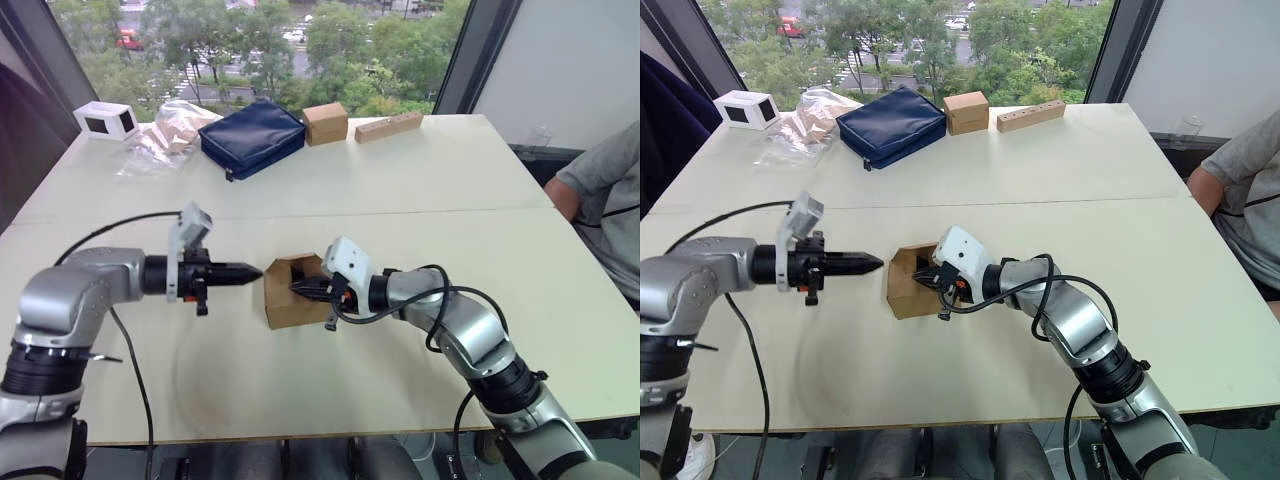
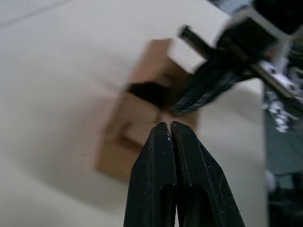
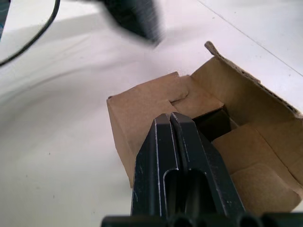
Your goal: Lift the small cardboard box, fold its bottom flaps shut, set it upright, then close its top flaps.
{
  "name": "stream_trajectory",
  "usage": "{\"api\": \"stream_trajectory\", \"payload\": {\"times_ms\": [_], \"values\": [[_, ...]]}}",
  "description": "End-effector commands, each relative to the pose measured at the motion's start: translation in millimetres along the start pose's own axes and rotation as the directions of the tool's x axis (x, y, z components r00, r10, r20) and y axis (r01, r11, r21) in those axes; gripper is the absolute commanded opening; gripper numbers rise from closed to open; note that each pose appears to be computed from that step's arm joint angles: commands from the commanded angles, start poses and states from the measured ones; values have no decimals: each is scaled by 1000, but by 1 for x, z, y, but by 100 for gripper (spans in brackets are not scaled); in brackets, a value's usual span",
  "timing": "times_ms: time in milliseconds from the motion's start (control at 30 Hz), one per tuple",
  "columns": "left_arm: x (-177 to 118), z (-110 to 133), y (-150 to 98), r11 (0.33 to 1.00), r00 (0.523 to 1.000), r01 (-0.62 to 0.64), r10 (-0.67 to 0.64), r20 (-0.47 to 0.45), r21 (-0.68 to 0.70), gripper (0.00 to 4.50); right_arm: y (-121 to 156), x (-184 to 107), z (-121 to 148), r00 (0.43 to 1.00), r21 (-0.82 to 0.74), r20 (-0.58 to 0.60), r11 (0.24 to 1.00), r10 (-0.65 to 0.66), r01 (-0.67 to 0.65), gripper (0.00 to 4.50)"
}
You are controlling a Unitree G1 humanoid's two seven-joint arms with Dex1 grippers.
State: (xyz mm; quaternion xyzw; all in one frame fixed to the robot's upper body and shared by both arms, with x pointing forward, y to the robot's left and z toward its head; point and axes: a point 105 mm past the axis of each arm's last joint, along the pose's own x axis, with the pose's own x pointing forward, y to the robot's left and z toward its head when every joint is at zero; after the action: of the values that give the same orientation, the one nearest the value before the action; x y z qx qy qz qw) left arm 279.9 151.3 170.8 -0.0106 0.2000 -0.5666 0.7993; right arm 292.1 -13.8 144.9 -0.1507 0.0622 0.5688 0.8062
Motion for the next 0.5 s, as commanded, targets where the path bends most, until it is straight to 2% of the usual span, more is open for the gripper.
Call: {"api": "stream_trajectory", "payload": {"times_ms": [33,200,500], "values": [[6,2,-8,1000,1000,13,-13,14,10,6,-4,-2,12,999,-30,42,999,-11,12,0],[16,-11,-6,1000,999,5,-5,-33,15,6,-4,-2,12,999,-32,47,999,-12,13,0],[24,-21,1,1000,999,-5,6,-50,10,6,3,-8,25,995,-33,102,999,22,-18,0]]}}
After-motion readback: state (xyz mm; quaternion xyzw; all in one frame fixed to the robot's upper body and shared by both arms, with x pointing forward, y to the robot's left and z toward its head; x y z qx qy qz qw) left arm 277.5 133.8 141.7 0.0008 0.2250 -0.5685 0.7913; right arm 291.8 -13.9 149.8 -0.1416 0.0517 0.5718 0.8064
